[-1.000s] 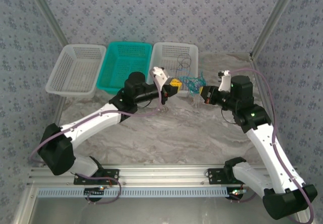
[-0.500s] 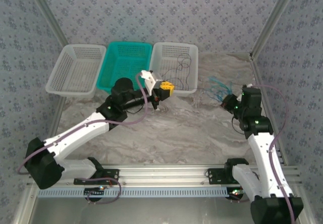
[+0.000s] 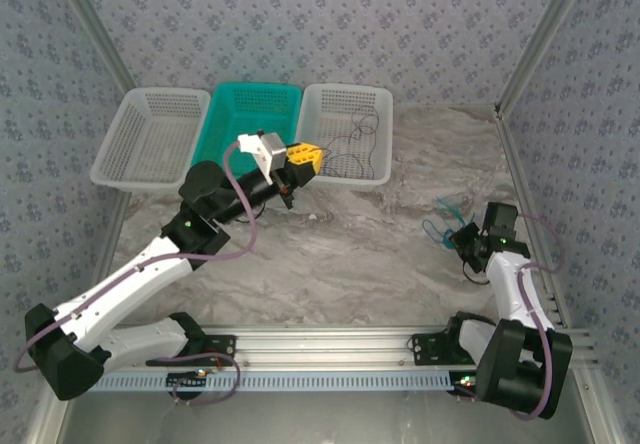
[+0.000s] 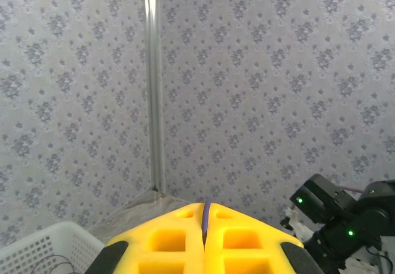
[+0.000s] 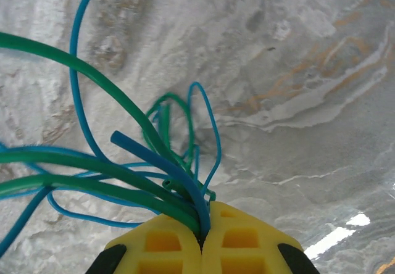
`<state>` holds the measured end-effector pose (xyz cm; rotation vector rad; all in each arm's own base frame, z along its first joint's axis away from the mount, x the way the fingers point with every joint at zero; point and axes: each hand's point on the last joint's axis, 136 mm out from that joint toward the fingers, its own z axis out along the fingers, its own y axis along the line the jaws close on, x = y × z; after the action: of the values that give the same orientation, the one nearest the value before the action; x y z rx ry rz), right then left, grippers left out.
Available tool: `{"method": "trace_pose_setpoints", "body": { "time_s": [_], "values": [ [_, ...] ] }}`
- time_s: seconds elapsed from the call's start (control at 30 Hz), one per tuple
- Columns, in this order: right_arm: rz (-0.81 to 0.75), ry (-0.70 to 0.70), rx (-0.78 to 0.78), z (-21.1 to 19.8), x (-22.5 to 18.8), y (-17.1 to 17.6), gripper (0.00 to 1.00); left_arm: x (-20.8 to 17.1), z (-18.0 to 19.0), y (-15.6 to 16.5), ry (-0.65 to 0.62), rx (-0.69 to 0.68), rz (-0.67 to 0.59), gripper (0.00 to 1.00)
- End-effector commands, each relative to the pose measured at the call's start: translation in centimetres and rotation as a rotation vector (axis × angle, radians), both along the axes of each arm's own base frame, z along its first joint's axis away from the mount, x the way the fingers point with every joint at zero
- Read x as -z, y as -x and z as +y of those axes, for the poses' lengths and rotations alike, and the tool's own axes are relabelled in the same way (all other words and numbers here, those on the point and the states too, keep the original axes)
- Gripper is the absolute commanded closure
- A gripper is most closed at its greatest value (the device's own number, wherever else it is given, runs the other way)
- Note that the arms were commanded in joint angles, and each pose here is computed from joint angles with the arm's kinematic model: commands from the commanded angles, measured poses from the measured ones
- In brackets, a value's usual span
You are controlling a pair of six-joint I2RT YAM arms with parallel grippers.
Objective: Untangle the cables
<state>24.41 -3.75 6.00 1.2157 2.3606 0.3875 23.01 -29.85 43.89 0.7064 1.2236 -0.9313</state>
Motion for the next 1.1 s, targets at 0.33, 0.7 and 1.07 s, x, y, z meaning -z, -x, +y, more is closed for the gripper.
{"method": "trace_pose_setpoints", "body": {
  "time_s": [0.33,0.7,1.07],
  "values": [
    [-0.046,-0.073,0.035,0.3,-0.4,-0.4,1.00,-6.6,2.6,-3.1,0.078,-0.145,-0.068,1.00],
    [-0.077,-0.091,0.049,0.8,-1.6,0.3,1.00,-10.2,-1.1,-12.3,0.074,-0.168,-0.104,1.00],
    [-0.108,-0.074,0.060,0.8,-2.6,1.2,1.00,-2.1,-4.7,-24.5,-0.022,-0.206,0.072,1.00]
  ]
}}
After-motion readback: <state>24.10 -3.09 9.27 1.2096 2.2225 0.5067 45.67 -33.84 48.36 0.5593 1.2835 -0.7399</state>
